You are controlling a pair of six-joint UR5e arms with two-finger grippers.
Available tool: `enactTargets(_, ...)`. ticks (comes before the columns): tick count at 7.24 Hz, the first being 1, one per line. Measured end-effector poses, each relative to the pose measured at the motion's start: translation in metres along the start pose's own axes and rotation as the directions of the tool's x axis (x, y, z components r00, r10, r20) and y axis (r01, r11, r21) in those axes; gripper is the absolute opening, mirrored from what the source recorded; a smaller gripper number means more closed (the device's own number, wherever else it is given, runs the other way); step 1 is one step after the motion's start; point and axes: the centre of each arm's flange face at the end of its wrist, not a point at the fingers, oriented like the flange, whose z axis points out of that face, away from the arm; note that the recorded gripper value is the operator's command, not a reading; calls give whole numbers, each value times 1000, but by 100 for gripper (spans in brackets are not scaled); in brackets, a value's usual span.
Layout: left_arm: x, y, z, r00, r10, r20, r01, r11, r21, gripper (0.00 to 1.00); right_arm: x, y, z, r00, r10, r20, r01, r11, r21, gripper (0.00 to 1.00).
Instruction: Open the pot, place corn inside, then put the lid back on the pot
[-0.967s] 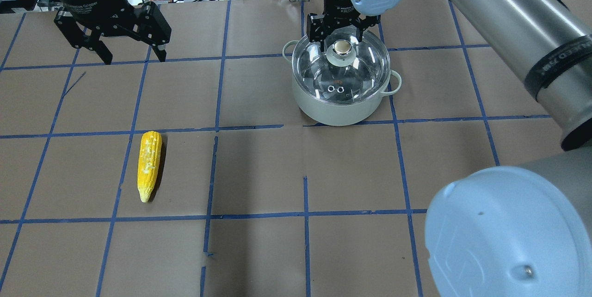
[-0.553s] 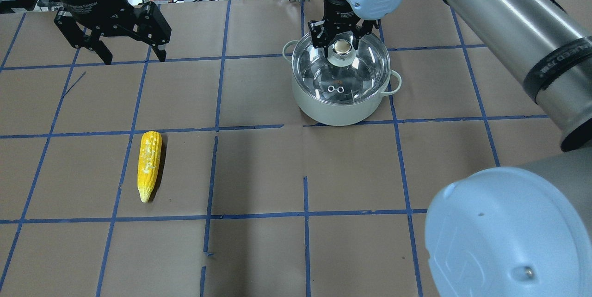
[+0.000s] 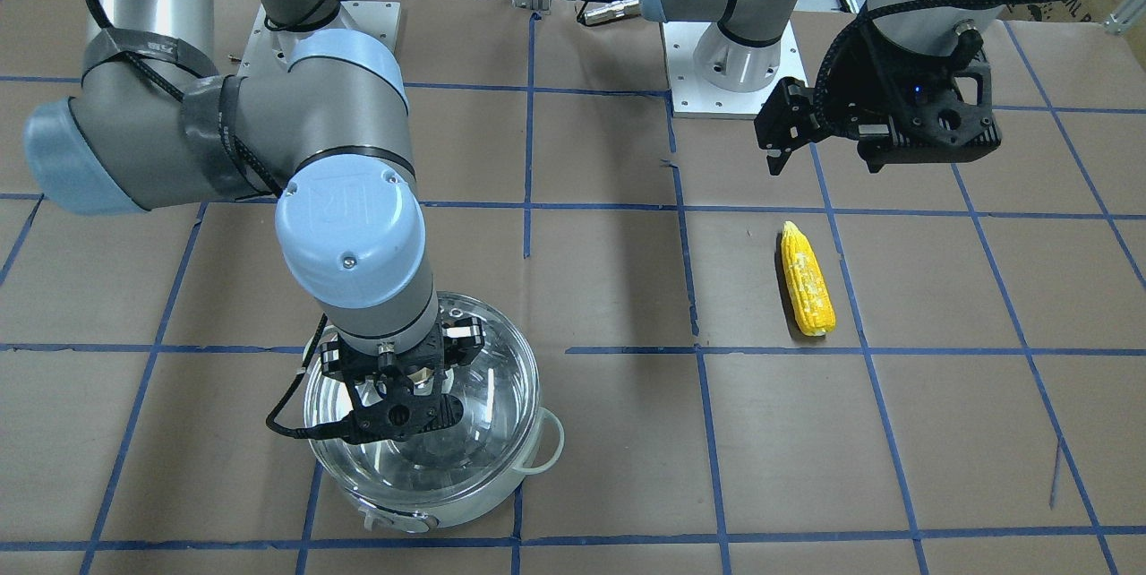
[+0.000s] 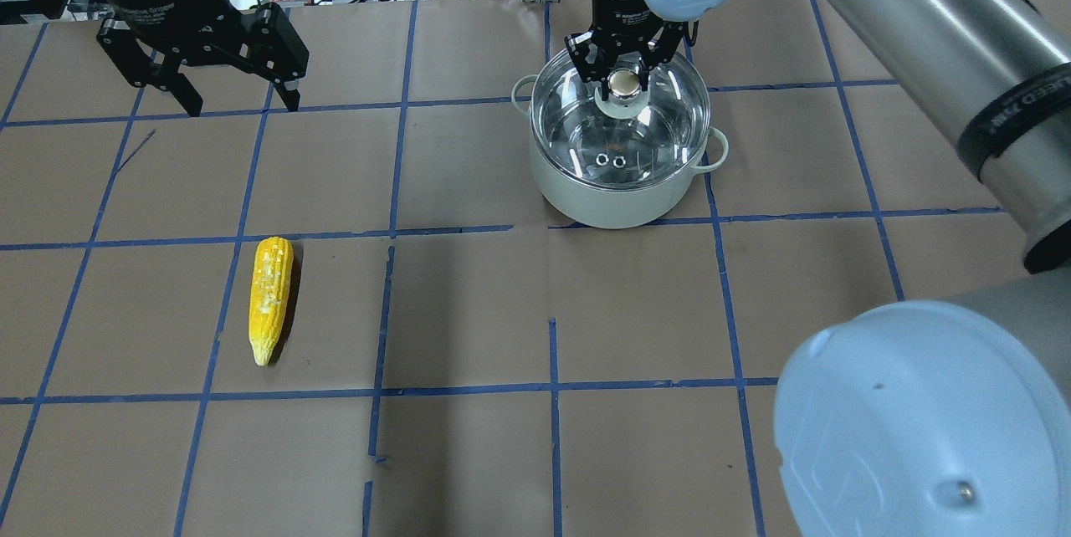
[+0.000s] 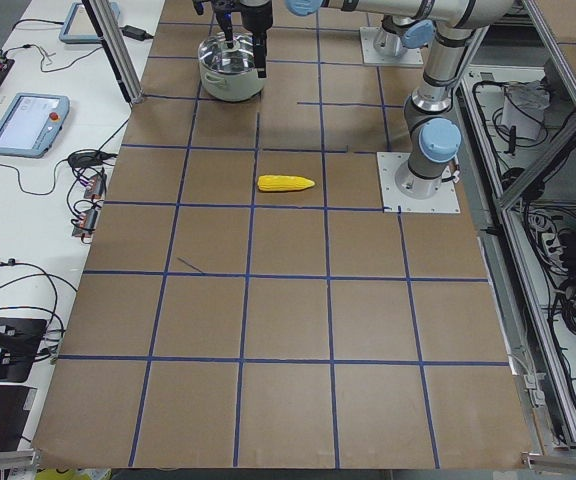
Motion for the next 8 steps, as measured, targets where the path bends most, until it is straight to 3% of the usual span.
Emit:
enactTargets(3, 0, 0, 0, 1000, 0, 0, 0, 1000, 0, 100, 39, 43, -70, 1000, 6, 4, -6, 1000, -6, 34)
enactTargets(5, 0, 0, 1, 1000, 1, 0, -1, 1000, -3, 100, 81, 108, -112, 1000, -11, 8, 11, 1000, -6, 34)
enactTargets(7, 0, 2, 6, 1000, 12, 0, -12, 1000, -14, 100, 105, 170, -129, 1000, 0, 7, 0, 1000, 9, 34)
enactTargets(8, -1, 5, 13, 999, 36, 0, -36, 999, -27, 100, 108, 186, -131, 1000, 5, 6, -5, 1000, 16, 34)
